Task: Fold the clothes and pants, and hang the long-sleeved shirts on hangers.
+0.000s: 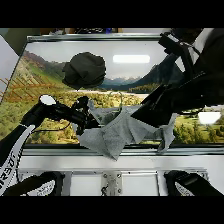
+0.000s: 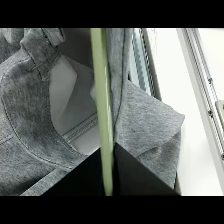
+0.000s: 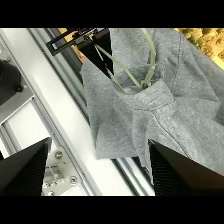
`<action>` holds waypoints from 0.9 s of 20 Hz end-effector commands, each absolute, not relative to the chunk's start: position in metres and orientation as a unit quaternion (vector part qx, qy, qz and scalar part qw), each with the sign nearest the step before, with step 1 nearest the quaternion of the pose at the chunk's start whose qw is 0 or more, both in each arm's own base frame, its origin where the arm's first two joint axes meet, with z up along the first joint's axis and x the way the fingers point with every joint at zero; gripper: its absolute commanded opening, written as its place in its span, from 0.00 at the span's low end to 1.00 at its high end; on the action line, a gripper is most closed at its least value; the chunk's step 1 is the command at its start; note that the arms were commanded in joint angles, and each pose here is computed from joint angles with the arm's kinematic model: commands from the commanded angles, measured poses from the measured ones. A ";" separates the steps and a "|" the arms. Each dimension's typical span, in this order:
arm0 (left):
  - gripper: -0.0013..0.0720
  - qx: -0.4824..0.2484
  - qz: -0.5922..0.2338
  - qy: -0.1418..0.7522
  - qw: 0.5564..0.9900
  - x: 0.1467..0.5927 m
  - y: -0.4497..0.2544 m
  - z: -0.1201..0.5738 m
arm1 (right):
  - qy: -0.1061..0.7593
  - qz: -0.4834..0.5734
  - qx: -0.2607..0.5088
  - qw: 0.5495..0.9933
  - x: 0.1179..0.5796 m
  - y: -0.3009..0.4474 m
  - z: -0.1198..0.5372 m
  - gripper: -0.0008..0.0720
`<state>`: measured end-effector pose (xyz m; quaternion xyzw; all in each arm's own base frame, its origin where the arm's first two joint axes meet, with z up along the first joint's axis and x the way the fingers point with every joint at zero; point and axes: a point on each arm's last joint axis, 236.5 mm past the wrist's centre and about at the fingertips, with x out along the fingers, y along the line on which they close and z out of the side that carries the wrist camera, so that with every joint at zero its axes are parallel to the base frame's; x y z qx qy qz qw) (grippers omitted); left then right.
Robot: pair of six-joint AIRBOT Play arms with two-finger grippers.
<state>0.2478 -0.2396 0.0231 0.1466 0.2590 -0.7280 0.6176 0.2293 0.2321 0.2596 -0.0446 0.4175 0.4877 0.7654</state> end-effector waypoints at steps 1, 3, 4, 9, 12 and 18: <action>0.03 0.147 -0.728 0.259 0.617 0.247 -0.239 0.023 | 0.383 0.517 -0.098 0.759 0.228 0.222 0.259 0.94; 0.04 0.147 -0.728 0.259 0.617 0.247 -0.239 0.023 | 0.364 0.556 -0.084 0.742 0.227 0.212 0.258 0.95; 0.04 0.147 -0.728 0.259 0.617 0.247 -0.239 0.023 | 0.340 0.584 -0.062 0.735 0.227 0.206 0.262 0.94; 0.04 0.145 -0.731 0.259 0.614 0.246 -0.239 0.024 | 0.217 0.575 0.001 0.789 0.260 0.106 0.232 0.94; 0.04 0.140 -0.739 0.260 0.606 0.240 -0.239 0.026 | 0.185 0.536 0.001 0.824 0.271 0.063 0.188 0.94; 0.04 0.135 -0.747 0.260 0.597 0.234 -0.239 0.028 | 0.152 0.550 0.024 0.821 0.262 0.062 0.126 0.95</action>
